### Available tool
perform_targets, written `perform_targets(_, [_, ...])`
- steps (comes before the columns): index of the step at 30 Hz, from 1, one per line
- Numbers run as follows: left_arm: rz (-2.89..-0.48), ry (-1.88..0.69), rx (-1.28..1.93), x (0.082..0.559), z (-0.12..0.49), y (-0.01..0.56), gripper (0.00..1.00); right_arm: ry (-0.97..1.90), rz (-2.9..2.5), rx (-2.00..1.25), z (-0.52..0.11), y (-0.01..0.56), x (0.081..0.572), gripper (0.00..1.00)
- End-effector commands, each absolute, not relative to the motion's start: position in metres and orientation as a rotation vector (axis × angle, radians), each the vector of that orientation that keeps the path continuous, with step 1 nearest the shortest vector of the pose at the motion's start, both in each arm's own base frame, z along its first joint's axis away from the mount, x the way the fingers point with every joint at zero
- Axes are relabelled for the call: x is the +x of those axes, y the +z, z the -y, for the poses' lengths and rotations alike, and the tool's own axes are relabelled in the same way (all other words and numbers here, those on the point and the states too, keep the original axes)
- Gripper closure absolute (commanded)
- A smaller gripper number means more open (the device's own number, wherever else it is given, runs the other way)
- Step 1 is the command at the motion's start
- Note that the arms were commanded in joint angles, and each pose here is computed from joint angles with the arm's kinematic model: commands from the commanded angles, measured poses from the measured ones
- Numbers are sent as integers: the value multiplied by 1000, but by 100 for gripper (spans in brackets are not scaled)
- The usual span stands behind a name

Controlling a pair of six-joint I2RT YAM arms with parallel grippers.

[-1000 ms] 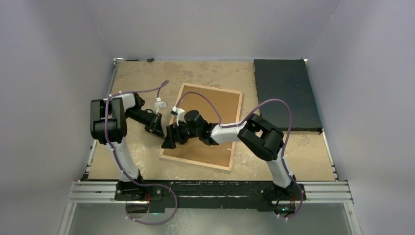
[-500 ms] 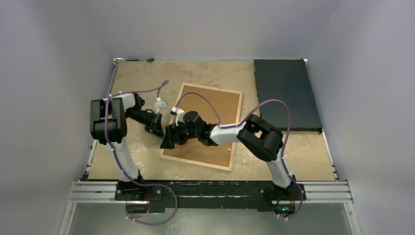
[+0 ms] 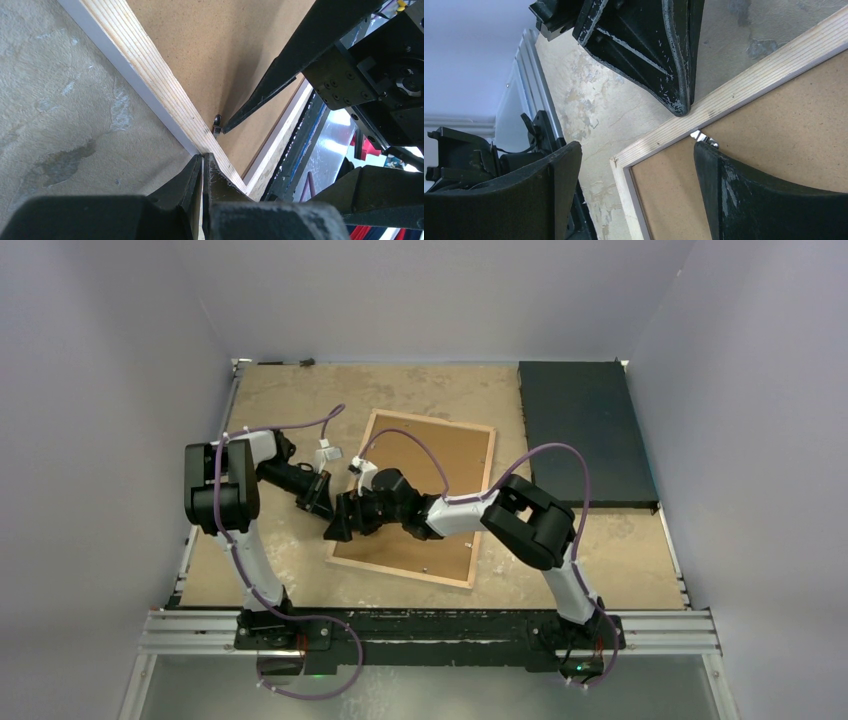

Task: Put the photo into the frame

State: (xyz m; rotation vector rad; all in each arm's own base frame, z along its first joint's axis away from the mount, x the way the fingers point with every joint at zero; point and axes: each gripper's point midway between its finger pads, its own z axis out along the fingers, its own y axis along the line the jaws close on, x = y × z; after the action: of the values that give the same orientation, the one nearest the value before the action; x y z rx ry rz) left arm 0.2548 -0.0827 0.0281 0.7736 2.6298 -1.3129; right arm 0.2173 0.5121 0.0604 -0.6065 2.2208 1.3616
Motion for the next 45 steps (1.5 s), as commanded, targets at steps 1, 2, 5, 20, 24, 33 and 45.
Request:
perform_targets(1, [-2574, -1242, 882, 262, 82, 26, 100, 1322, -2221, -551, -513, 53, 224, 15])
perform_targets(2, [-2573, -1240, 885, 262, 82, 25, 100, 1321, -2222, -546, -514, 52, 223, 15])
perform_targets(5, [-2573, -1238, 888, 261, 82, 26, 100, 1308, -2230, -520, -516, 50, 222, 15])
perform_targets(20, [-2565, -1253, 895, 260, 83, 28, 100, 1205, -2231, -455, -512, 41, 231, 15])
perform_targets(24, [-2561, -1261, 902, 258, 83, 27, 100, 1194, -2225, -446, -513, 38, 234, 15])
perform_targets(33, [-2562, -1233, 919, 261, 78, 32, 100, 1361, -2141, -563, -521, 78, 211, 13])
perform_targets(45, [-2599, -986, 1004, 270, 51, 24, 100, 979, -2324, -173, -360, 117, 269, 1])
